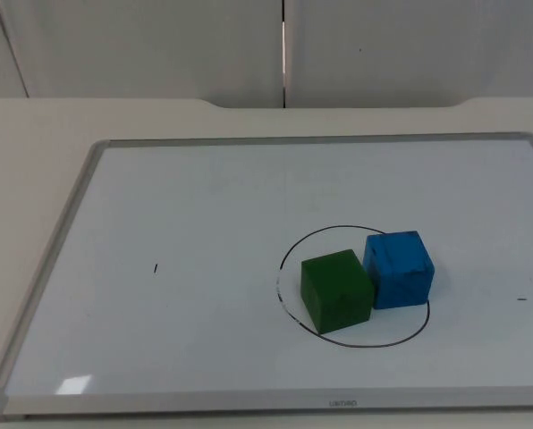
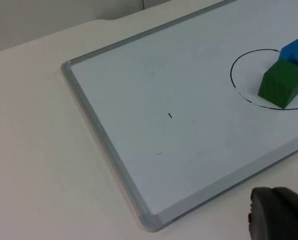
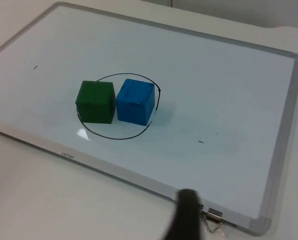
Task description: Push the two cubes into the marked area.
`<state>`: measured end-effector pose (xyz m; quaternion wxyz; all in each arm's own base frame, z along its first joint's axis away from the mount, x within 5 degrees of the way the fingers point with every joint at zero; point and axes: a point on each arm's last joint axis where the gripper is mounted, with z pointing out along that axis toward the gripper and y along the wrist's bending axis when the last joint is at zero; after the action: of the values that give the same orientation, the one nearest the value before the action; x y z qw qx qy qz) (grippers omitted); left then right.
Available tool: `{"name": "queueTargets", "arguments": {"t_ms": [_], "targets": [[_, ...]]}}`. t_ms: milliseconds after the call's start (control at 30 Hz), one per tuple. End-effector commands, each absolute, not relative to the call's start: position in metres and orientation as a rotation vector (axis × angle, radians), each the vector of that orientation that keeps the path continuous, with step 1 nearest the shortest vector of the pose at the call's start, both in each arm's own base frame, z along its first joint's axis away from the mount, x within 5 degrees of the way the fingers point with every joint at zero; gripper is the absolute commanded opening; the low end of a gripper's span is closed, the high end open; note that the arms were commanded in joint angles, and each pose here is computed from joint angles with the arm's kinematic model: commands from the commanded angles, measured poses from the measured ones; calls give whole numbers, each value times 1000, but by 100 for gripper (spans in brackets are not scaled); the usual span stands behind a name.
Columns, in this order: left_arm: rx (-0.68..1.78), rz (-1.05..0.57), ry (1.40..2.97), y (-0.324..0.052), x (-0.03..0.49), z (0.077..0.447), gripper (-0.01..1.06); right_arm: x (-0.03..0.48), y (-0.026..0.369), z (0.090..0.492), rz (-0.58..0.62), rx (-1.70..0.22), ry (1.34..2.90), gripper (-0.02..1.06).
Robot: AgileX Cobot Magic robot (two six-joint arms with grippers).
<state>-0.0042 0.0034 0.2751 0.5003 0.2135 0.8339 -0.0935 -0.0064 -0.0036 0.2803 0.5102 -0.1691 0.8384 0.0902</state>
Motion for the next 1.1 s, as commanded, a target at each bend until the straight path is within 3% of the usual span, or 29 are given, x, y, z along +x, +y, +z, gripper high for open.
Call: {"name": "queueTargets", "arguments": {"t_ms": [0, 33, 100, 233, 267, 333, 367, 500, 1067], "targets": [[504, -242, 2010, 3, -4, 275, 0, -6, -4, 280, 213, -397, 2017, 85], [504, -242, 2010, 3, -4, 275, 0, -6, -4, 280, 213, -397, 2017, 99], [504, -249, 2010, 2, -4, 275, 0, -6, -4, 280, 213, -397, 2017, 105], [504, -249, 2010, 2, -4, 275, 11, -6, -4, 280, 213, -397, 2017, 105], [504, -249, 2010, 2, -4, 275, 19, -6, -4, 280, 213, -397, 2017, 105], [504, -249, 2010, 2, -4, 275, 45, -6, -4, 280, 213, -397, 2017, 105], [504, -249, 2010, 2, -4, 275, 45, -6, -4, 280, 213, -397, 2017, 105], [504, -249, 2010, 2, -4, 275, 104, -6, -4, 280, 213, -397, 2017, 105], [504, -249, 2010, 2, -4, 275, 105, -6, -4, 280, 210, -397, 2017, 105]]}}
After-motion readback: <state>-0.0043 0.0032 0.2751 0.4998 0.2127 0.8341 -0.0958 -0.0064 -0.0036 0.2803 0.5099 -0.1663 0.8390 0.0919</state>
